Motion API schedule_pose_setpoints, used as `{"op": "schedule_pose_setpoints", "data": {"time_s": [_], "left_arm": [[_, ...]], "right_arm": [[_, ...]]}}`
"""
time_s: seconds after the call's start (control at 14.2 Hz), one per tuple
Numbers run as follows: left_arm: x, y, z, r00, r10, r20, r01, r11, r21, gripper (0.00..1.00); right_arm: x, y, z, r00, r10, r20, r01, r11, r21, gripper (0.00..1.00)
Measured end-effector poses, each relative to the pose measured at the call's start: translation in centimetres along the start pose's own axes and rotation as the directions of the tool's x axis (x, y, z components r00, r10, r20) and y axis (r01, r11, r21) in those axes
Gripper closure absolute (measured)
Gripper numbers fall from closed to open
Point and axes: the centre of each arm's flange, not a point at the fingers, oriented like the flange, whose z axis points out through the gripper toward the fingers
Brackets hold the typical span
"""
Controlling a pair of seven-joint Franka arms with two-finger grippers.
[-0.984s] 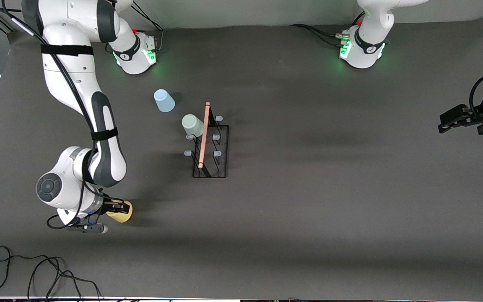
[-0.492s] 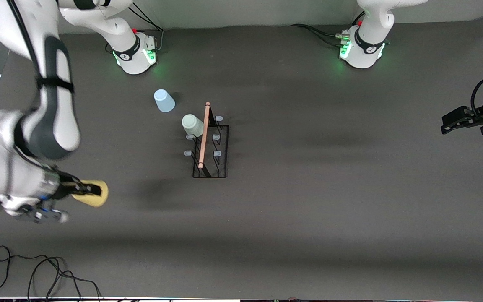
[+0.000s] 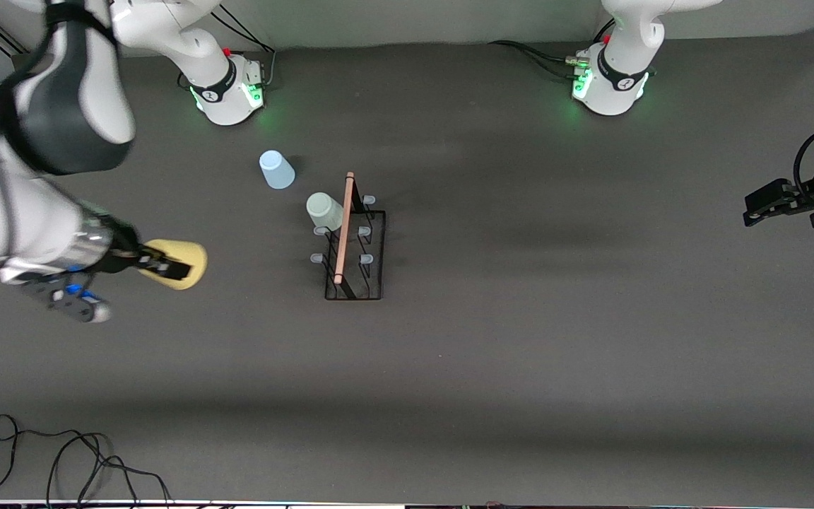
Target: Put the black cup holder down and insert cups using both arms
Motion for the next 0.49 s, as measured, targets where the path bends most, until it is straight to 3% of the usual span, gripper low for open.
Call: {"op": "schedule_pose_setpoints", "data": {"time_s": [0.28, 0.49], "left_arm": [[0.0, 0.0, 0.0, 1.000, 0.001, 0.000, -0.001, 1.000, 0.000, 0.00], [0.0, 0.0, 0.0, 1.000, 0.001, 0.000, -0.001, 1.000, 0.000, 0.00]], "right_arm": [[-6.4, -7.0, 2.7, 0.993, 0.120, -0.022, -0.120, 0.993, -0.022, 0.30], [-8.4, -9.6, 8.0, 0.988, 0.145, -0.052, -0.146, 0.989, -0.012, 0.30]]}}
